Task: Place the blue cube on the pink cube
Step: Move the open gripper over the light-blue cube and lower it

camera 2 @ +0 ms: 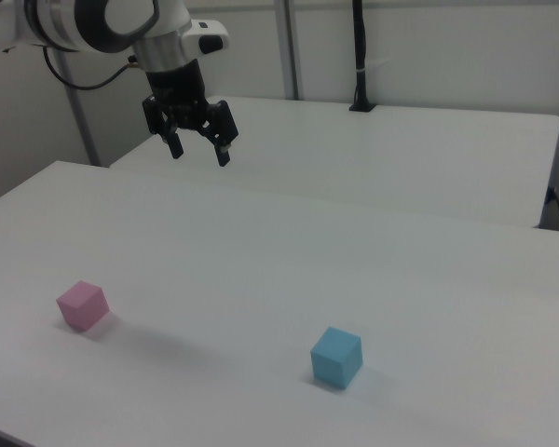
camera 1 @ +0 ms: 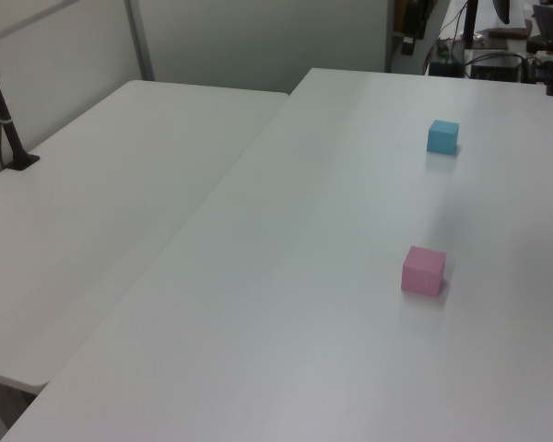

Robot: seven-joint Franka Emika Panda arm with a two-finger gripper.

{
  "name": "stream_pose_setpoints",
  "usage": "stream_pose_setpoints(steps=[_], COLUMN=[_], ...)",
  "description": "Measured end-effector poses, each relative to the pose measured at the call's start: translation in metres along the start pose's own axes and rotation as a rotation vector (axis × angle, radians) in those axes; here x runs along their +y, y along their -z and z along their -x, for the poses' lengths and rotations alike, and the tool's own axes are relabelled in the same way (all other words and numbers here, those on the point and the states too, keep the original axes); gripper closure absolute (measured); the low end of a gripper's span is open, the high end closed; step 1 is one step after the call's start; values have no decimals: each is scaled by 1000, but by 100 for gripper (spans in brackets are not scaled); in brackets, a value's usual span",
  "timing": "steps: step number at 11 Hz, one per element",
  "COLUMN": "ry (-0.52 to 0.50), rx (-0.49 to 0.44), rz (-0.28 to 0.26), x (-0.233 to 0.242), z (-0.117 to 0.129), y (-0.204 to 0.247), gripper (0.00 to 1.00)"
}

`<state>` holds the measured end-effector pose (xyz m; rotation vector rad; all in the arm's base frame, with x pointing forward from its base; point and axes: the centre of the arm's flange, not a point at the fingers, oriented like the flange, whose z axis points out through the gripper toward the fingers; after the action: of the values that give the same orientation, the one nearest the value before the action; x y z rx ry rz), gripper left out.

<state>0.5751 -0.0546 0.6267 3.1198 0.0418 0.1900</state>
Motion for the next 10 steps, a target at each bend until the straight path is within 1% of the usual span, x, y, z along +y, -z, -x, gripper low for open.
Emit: stream_pose_setpoints(steps=[6,8,10], ry=[-8,-14,-23], rx=[0,-3,-4], rz=[0,19,22], x=[-3,3,9], z=[0,0,1], y=[0,0,0], gripper=[0,0,0])
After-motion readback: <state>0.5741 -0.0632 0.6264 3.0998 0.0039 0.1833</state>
